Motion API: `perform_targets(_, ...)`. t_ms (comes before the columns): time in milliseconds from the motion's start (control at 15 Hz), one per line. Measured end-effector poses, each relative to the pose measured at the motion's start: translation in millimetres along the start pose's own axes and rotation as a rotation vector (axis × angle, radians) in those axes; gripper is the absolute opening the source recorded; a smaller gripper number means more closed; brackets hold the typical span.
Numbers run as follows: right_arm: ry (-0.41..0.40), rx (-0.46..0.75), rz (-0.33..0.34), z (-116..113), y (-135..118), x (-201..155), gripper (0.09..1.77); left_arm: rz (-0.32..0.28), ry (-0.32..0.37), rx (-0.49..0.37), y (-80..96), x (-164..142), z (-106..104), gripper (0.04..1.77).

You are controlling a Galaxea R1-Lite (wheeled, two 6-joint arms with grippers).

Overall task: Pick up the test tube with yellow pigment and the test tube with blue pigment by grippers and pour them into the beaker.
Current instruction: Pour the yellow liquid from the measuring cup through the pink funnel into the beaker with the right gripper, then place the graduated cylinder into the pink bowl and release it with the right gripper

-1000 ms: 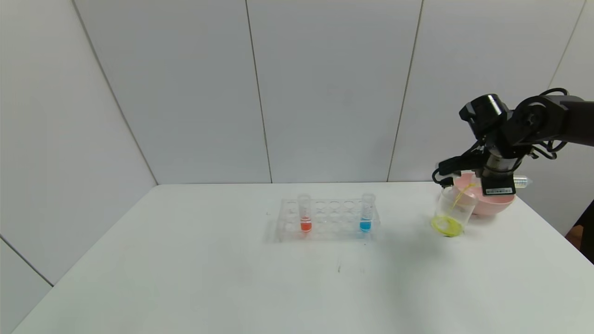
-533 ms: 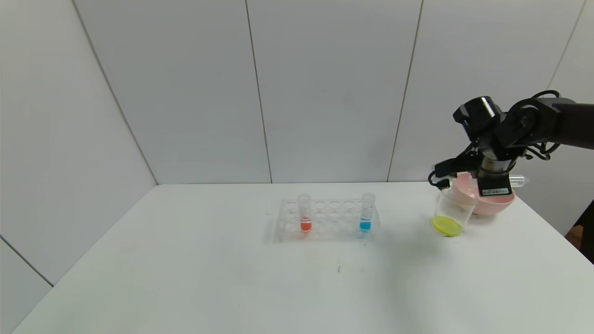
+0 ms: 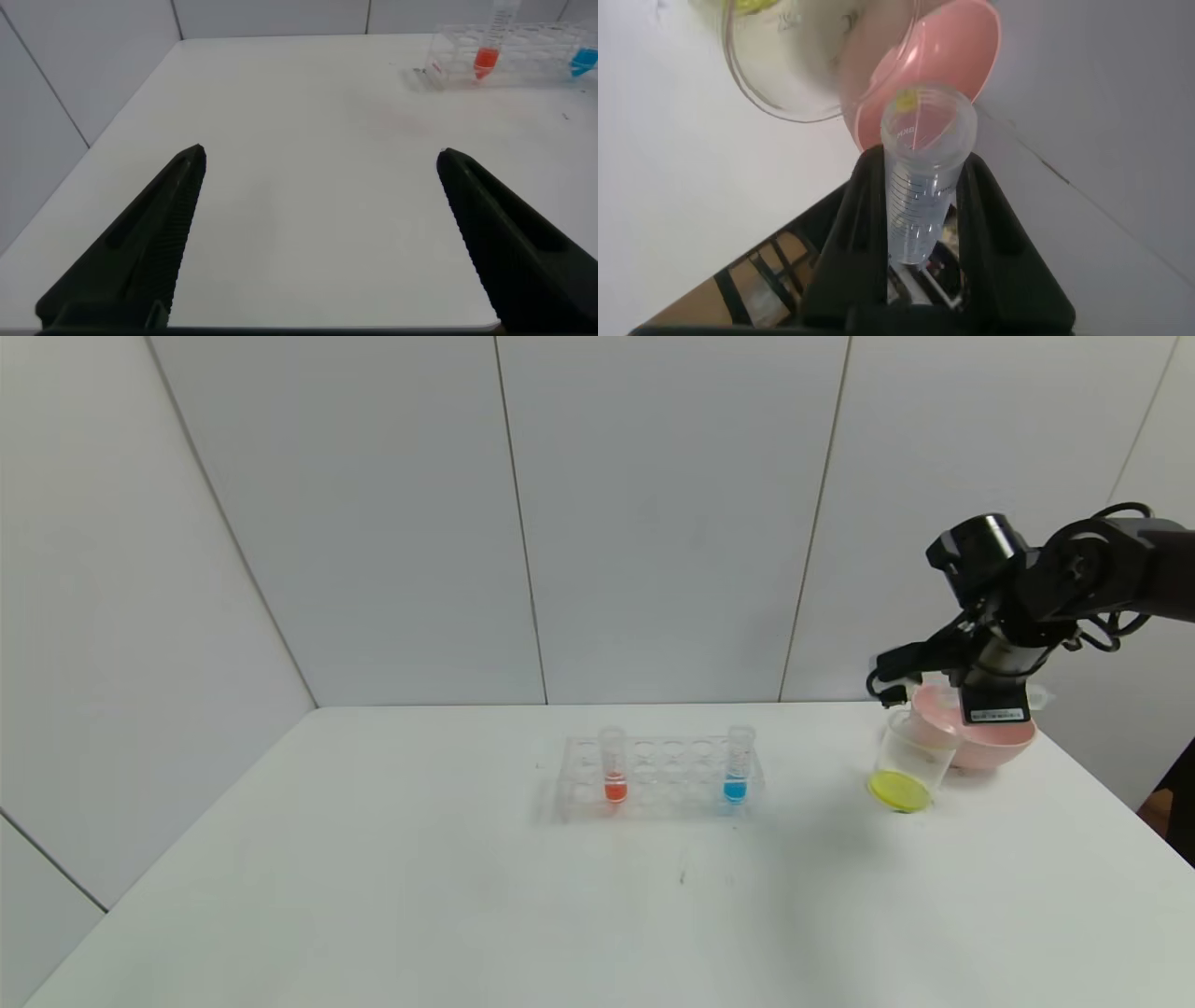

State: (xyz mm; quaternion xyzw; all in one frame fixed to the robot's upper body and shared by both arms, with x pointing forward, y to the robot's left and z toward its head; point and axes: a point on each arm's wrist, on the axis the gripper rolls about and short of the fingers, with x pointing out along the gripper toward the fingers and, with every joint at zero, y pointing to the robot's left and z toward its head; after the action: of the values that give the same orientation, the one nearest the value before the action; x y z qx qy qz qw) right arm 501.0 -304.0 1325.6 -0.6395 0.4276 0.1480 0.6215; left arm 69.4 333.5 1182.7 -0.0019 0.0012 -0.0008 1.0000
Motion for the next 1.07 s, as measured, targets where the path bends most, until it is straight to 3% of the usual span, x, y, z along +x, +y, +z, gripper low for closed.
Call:
perform_targets(267,-0.352,0.173,0.055,-31,-10,-18,0.50,0.000,0.000,0.000,0.0,0,0,1.76)
perform_targets(533,-0.685,0.595,0.229,-59,-15,-38,0.50,0.000,0.000,0.000,0.0,0,0,1.76)
perform_targets(667,-0.844,0.713,0.301,-81,-16,-55,0.50,0.000,0.000,0.000,0.0,0,0,1.76)
perform_targets(733,-0.902,0.753,0.320,-96,-14,-62,0.50,0.000,0.000,0.000,0.0,0,0,1.76)
perform_targets(867,-0.942,0.821,0.321,-125,-4,-72,0.50,0.000,0.000,0.000,0.0,0,0,1.76)
perform_targets(1067,-0.976,0.955,0.225,-155,12,-80,0.50,0.000,0.000,0.000,0.0,0,0,1.76)
